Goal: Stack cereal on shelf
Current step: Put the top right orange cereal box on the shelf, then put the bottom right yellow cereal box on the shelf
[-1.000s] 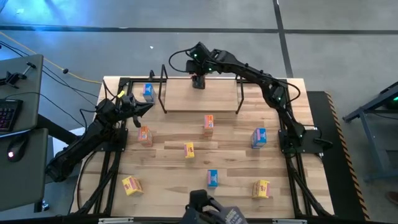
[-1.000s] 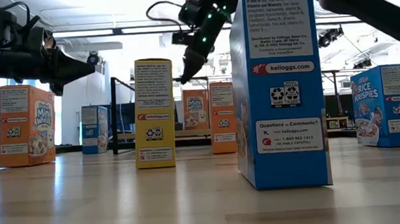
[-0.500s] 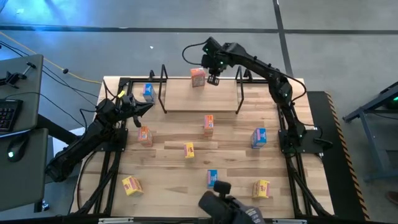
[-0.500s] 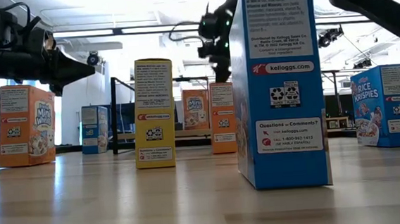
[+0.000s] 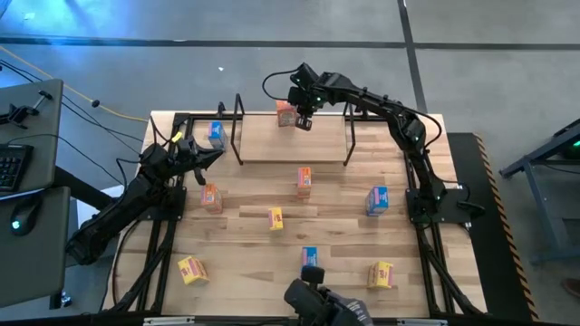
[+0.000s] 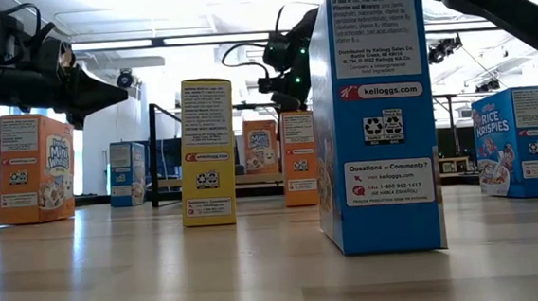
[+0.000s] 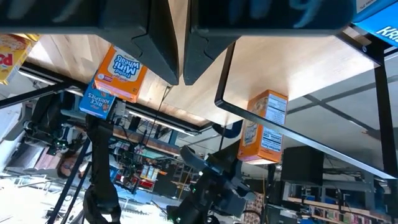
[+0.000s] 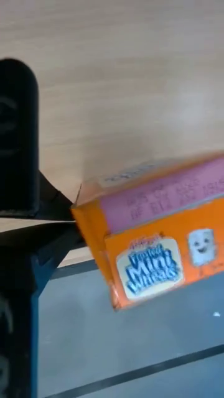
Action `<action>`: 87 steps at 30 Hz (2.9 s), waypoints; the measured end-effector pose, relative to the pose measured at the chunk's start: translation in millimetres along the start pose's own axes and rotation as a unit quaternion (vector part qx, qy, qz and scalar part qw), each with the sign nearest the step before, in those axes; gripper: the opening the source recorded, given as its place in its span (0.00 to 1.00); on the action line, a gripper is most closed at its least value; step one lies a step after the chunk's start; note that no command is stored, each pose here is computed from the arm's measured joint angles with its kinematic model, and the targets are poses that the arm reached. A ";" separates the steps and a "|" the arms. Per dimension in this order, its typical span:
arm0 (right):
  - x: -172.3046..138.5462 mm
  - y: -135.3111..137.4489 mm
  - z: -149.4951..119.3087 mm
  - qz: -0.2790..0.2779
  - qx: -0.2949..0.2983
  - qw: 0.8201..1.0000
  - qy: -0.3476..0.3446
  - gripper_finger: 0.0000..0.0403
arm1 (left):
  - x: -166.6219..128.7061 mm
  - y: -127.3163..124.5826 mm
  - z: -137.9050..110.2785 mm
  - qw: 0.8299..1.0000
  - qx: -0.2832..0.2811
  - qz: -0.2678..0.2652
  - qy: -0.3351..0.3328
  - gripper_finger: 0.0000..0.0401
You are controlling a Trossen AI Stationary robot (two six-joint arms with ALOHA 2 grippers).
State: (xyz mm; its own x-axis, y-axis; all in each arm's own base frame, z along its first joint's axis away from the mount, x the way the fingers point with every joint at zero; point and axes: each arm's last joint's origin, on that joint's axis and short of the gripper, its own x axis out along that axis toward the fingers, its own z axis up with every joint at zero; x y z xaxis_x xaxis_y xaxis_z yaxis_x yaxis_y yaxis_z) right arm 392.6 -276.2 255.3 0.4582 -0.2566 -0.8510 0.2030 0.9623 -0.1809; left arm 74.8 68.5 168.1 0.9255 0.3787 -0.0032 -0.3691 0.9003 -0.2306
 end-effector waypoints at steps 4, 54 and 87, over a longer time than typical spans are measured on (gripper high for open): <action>0.2 3.8 3.3 0.011 0.003 1.000 -0.013 0.00 | 0.0 0.0 0.0 1.000 0.000 0.000 0.000 0.04; -196.5 322.9 -94.1 0.018 0.402 0.914 0.043 0.33 | 0.5 -3.3 -0.3 0.999 0.000 -0.036 0.007 0.04; -220.6 451.7 -191.4 -0.079 0.622 0.709 0.323 0.79 | 1.5 -6.5 -0.5 0.999 -0.004 -0.052 0.009 0.04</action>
State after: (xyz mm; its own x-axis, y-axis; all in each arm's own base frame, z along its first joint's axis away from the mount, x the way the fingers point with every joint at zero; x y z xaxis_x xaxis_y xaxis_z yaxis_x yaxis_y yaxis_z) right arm 217.5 232.3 266.9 -0.0646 0.1290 -0.9895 0.9979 -0.0009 -0.0653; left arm 78.6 63.1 169.1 0.9603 0.2789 0.0046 -0.2699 0.9331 -0.2376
